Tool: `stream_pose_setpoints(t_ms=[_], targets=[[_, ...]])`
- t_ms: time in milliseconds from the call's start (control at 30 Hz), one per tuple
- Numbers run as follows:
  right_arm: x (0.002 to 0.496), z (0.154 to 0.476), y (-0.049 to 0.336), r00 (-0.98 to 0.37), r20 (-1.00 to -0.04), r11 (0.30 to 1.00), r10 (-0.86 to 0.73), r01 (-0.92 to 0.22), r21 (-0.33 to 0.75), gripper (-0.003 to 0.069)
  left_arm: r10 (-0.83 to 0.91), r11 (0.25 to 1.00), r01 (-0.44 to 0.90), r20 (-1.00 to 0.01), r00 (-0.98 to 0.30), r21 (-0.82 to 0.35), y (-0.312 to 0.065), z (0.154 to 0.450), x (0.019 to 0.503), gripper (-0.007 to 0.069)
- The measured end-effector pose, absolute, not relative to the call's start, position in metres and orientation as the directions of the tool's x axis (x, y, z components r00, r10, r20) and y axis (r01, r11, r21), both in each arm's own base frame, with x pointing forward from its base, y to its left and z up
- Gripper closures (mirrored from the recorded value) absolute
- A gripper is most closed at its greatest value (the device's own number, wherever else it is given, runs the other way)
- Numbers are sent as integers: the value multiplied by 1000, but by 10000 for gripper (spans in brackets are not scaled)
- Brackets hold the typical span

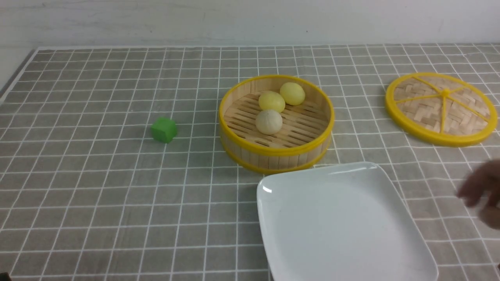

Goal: Put the steamed buns into the plate on the grey tablecloth.
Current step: 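Reach toward a bun in the bamboo steamer with the right gripper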

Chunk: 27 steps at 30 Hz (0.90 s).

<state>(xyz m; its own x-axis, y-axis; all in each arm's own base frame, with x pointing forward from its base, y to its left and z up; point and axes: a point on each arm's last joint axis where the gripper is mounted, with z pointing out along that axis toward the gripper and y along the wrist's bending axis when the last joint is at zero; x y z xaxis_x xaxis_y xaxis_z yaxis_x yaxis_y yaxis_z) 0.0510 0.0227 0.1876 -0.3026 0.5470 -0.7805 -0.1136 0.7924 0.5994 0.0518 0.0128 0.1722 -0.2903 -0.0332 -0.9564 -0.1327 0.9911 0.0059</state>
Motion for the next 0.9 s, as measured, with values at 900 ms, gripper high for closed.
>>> stream_pose_setpoints(t_ms=[900], targets=[[54, 192, 22, -313, -833, 850, 456, -125, 512, 659, -33, 991, -133, -956, -290, 6, 13, 172, 52, 384]])
